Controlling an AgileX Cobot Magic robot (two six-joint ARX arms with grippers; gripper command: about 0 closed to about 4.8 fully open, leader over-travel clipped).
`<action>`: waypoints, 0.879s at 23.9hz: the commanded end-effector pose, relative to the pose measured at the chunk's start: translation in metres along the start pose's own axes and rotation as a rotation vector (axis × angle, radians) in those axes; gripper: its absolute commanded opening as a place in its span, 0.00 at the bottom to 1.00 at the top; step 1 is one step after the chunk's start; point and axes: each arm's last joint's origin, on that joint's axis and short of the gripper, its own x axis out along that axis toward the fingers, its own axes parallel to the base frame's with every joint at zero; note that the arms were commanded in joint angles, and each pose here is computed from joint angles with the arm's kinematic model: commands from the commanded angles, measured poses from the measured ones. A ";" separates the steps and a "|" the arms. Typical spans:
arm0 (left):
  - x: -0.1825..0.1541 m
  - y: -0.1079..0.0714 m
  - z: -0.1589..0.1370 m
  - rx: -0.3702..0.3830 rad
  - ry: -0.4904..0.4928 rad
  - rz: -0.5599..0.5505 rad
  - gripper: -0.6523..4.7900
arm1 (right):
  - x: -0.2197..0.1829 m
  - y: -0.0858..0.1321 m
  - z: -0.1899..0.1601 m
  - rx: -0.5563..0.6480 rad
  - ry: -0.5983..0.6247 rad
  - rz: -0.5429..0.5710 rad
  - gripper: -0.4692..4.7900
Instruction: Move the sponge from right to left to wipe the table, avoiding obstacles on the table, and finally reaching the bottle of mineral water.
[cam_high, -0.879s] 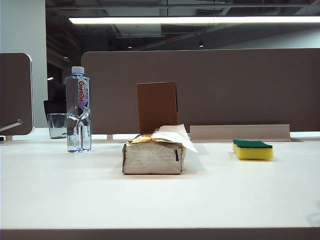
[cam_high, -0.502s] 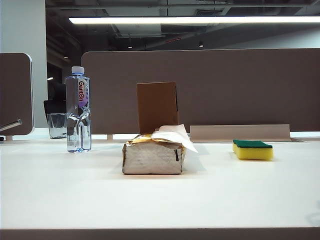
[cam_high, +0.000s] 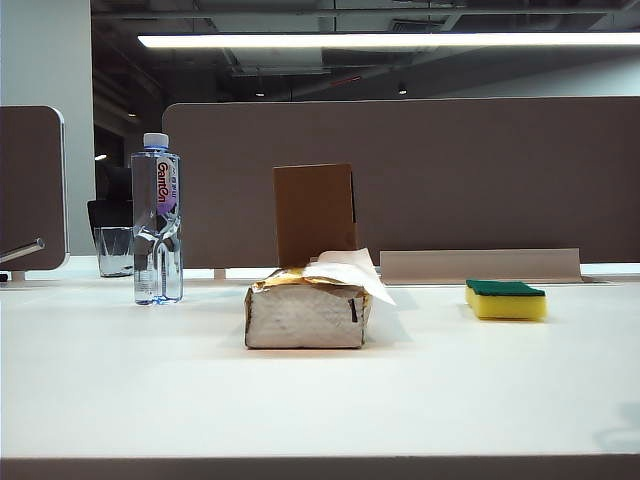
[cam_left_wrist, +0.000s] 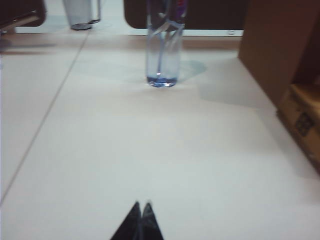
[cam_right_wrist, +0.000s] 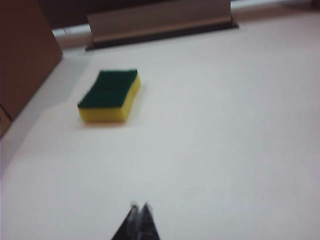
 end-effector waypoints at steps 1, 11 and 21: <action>-0.002 -0.002 0.008 0.010 -0.052 -0.075 0.12 | -0.006 0.002 0.014 -0.006 -0.055 0.010 0.09; -0.014 -0.006 0.039 -0.054 -0.110 -0.184 0.41 | -0.040 0.012 0.063 0.122 -0.147 0.064 0.09; -0.037 -0.013 0.071 -0.079 -0.065 -0.348 0.59 | -0.074 0.020 0.104 0.124 -0.126 0.061 0.25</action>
